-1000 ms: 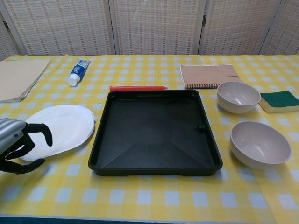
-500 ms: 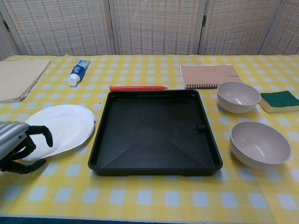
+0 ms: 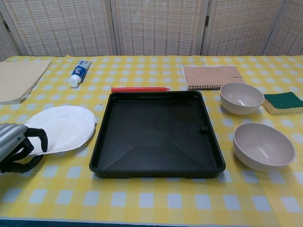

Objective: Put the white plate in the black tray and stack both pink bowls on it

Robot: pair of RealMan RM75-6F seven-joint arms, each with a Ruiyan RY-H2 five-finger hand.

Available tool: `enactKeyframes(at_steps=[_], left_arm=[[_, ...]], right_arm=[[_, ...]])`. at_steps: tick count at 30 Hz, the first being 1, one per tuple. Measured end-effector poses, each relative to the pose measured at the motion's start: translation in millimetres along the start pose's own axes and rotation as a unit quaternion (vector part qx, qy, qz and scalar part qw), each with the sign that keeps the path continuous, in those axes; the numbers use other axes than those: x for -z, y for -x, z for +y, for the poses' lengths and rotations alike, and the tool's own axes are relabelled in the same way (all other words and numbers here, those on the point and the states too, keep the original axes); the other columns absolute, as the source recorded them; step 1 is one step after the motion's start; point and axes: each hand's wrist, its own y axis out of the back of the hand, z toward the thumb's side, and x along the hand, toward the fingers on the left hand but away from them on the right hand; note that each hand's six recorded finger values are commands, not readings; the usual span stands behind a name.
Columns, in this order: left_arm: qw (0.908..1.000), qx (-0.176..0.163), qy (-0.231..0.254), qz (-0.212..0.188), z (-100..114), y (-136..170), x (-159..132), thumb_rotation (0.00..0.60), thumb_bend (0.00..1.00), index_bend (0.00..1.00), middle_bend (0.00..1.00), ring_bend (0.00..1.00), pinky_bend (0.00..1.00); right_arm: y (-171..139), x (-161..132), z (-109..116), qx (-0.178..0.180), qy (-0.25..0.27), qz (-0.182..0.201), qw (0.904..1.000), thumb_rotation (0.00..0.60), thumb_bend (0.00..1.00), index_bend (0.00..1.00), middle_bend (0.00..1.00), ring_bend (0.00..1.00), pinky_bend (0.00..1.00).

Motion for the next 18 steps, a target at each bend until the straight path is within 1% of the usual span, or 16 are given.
enactKeyframes(at_steps=[2,5,8,14,18], left_arm=[[1.0000,-0.007,-0.004,0.001,1,0,1,0.600,0.54,0.62,1.00,1.00,1.00],[0.9997,-0.020,-0.011,0.001,3,0,2,0.600,0.59,0.63,1.00,1.00,1.00],[0.9993,-0.033,-0.015,0.001,7,0,1,0.600,0.60,0.63,1.00,1.00,1.00],[0.9955,-0.091,-0.026,-0.006,26,3,-1,0.600,0.61,0.64,1.00,1.00,1.00],[0.9902,-0.136,-0.027,-0.015,45,6,-3,0.600,0.61,0.64,1.00,1.00,1.00]], right_arm=[[0,0,0,0.000,0.000,0.000,1.0000,0.600,0.36,0.00,0.00,0.00,0.00],[0,-1,-1,-0.001,0.000,0.002,1.0000,0.600,0.36,0.00,0.00,0.00,0.00],[-1,-1,-1,-0.002,0.000,0.003,1.0000,0.600,0.36,0.00,0.00,0.00,0.00],[-2,-2,-1,-0.004,0.000,0.004,1.0000,0.600,0.36,0.00,0.00,0.00,0.00],[-3,-3,-3,-0.010,-0.001,0.005,0.9999,0.600,0.36,0.00,0.00,0.00,0.00]])
